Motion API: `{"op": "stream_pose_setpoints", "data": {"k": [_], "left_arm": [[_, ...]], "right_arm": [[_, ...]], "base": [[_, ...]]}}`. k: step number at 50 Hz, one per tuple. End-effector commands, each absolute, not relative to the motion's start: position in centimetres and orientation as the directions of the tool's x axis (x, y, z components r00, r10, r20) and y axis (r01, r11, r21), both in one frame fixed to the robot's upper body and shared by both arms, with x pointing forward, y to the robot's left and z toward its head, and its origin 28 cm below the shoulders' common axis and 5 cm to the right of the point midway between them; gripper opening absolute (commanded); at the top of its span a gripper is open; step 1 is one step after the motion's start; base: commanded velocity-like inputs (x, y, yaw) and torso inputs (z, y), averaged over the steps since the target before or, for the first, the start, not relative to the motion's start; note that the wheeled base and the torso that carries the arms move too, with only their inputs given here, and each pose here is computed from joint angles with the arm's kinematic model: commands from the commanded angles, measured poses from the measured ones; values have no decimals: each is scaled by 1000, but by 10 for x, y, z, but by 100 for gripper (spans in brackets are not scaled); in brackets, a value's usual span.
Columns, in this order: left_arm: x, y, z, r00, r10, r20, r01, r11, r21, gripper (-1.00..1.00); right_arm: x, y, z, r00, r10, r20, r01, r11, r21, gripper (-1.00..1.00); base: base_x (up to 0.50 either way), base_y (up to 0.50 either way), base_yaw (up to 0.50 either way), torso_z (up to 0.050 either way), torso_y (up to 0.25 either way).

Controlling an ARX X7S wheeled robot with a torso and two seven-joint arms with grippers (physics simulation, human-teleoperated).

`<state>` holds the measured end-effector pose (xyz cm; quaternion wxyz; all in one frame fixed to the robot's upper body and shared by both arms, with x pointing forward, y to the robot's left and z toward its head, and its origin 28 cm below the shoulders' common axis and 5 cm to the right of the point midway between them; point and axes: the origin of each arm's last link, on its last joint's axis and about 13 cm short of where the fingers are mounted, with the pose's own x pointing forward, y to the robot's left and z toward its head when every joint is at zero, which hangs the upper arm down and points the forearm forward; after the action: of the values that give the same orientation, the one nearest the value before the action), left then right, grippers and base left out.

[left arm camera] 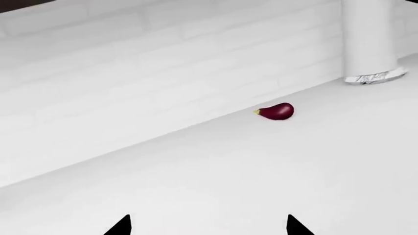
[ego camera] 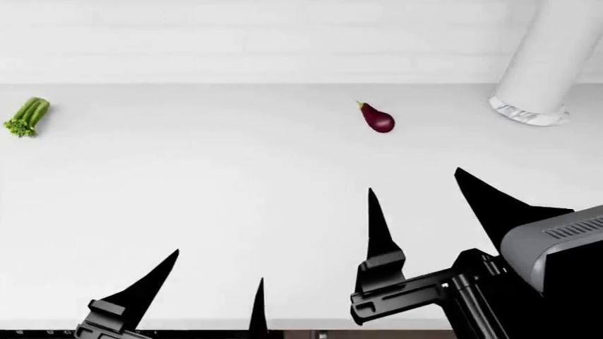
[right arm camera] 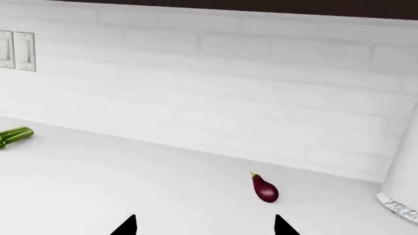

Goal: Pick the olive oil bottle and boxed food from the counter and place them in the cabinets closest to them.

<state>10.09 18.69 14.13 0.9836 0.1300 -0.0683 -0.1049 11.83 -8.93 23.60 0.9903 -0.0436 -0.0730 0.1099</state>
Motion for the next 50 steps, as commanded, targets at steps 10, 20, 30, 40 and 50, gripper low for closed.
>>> {"op": "stream_pose_setpoints", "data": {"k": [10,20,30,40,50], "left_arm": [[98,185,143,968,-224,109,187,943,275,100],[97,186,142,969,-223,110,187,944,271,100],[98,186,141,969,-223,109,187,945,269,100],[99,186,142,969,-224,107,189,944,271,100],[99,185,143,968,-227,108,190,943,273,100]], "right_arm": [[117,-93,234,964,225,141,-209,971,-119,100],[118,-92,234,964,227,140,-210,970,-123,100],[118,-91,232,964,228,137,-212,970,-122,100],[118,-91,233,965,227,133,-212,970,-117,100],[117,-92,234,965,225,133,-210,971,-114,100]], "base": [[0,500,0,0,0],[0,500,0,0,0],[0,500,0,0,0],[0,500,0,0,0],[0,500,0,0,0]]}}
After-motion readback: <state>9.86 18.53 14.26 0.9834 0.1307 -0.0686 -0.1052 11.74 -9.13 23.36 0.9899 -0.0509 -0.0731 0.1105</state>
